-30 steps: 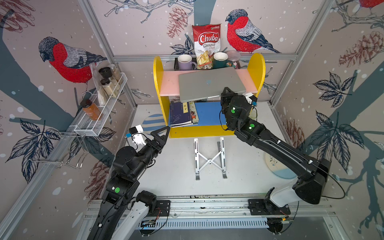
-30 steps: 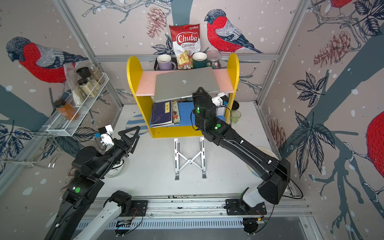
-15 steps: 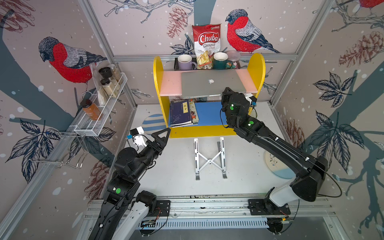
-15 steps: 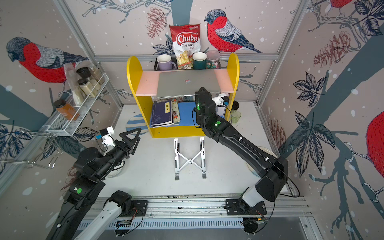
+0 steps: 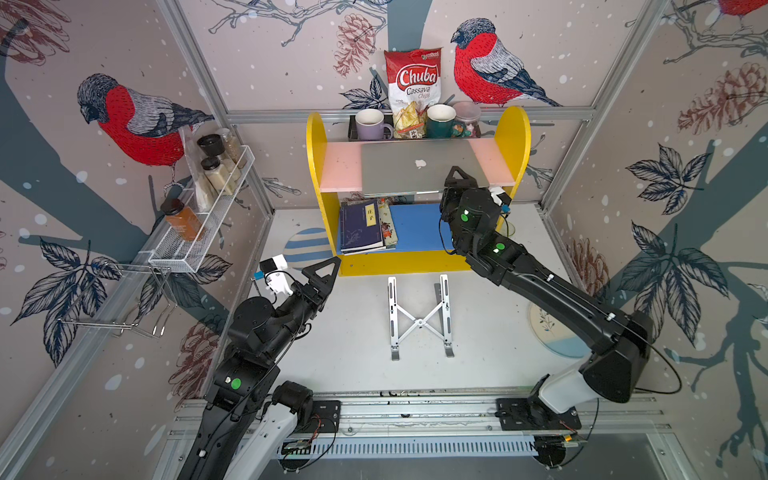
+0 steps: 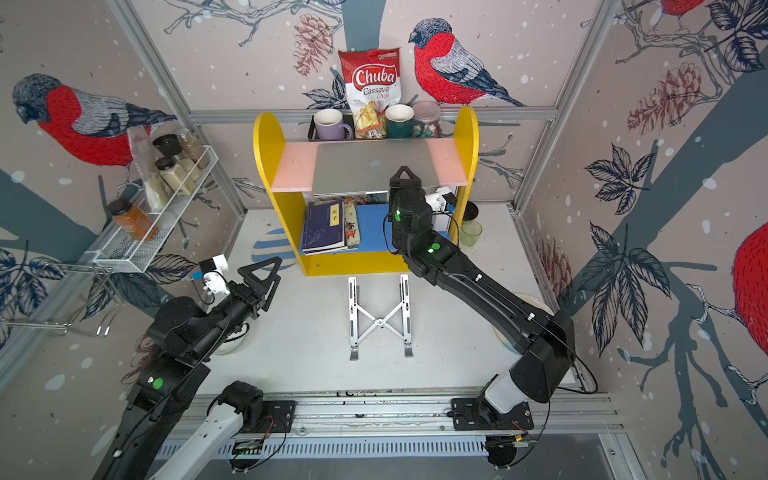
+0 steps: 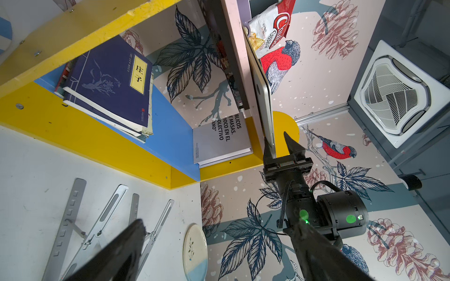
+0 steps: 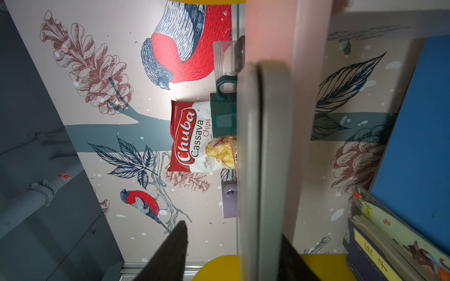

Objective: Close the laptop lid and set it aside
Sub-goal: Place the laptop on the shelf.

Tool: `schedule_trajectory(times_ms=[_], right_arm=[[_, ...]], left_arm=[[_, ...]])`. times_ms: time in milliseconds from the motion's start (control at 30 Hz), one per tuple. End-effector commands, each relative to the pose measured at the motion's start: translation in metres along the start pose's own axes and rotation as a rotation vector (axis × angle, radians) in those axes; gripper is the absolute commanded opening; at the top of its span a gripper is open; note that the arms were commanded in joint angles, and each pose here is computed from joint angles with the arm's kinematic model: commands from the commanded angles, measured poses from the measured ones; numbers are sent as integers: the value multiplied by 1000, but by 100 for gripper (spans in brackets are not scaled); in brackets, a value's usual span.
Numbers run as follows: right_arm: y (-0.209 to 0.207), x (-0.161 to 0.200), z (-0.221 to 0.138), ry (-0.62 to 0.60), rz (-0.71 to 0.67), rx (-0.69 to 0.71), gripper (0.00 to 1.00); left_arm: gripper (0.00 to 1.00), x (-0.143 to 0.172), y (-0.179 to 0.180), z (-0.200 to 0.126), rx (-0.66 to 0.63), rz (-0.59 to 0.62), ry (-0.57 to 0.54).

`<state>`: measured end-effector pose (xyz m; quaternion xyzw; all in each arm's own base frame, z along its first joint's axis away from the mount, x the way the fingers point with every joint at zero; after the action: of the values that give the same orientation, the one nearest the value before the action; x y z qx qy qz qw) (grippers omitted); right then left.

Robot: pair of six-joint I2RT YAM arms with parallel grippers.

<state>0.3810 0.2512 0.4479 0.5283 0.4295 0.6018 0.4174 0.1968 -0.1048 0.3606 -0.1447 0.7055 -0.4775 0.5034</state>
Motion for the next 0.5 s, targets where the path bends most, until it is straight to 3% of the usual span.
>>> schedule_trajectory(times_ms=[0,67,100,467], right_arm=[[-13,1,0,10,-22,43,81],[-16,-2,0,0,-23,59,98],[-19,-3,0,-5,-30,70,100],[-37,-18,-6,-19,-58,122,100]], left_arm=[[95,0,-2,0,16,6,1],[95,1,-2,0,14,6,2],[95,1,-1,0,13,7,3],[95,2,2,3,9,1,2]])
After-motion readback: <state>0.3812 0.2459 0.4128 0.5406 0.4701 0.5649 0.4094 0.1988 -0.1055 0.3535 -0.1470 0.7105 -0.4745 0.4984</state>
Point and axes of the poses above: each gripper's point midway between its finger pads, its own z axis out along the fingers, its own y axis along the line the jaws close on, x = y × z, the point moved 2 cm from there along -z, back along the fingers, and after that the axes turned 14 degrees about z, right-handed, at the moved point
